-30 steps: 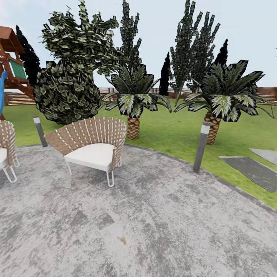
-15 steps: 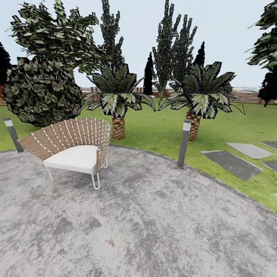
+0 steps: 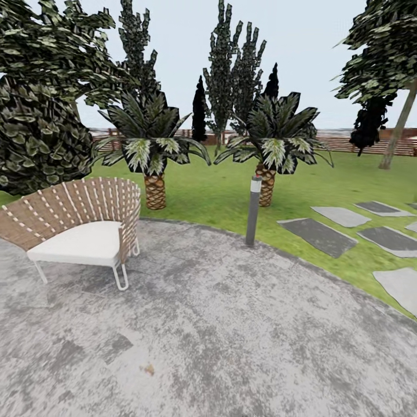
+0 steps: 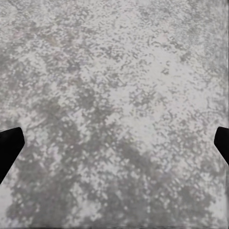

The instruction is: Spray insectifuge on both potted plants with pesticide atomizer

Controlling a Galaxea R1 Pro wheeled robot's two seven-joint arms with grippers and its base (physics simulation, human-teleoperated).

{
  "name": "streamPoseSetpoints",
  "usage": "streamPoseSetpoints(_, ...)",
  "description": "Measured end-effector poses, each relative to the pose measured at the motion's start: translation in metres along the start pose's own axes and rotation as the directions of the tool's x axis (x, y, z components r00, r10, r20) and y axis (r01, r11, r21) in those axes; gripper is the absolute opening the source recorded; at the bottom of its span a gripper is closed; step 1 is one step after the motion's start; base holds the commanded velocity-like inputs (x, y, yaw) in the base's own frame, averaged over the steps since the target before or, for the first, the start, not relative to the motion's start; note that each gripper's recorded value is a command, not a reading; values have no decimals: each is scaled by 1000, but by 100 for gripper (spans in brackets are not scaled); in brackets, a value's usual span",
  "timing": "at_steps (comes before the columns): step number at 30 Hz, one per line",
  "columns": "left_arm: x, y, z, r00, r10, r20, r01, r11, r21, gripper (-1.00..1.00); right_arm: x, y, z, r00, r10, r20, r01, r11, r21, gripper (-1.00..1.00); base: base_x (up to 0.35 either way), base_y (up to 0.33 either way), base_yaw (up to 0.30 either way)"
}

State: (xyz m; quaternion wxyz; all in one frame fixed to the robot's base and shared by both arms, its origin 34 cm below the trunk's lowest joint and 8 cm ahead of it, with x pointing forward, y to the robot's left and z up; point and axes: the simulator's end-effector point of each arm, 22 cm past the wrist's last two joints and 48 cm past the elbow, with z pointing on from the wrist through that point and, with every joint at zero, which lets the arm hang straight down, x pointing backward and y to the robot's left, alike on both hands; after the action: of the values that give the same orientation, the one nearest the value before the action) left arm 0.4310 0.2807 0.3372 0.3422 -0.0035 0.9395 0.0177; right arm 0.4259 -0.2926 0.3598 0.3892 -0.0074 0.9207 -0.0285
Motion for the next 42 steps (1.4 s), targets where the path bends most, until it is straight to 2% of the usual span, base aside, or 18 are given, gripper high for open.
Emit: streamPoseSetpoints(42, 15, 1, 4, 1000, 4, -26, -4, 1000, 0, 100, 14, 2, 3, 1000, 0, -25, 0, 1000, -2, 100, 0, 0, -269)
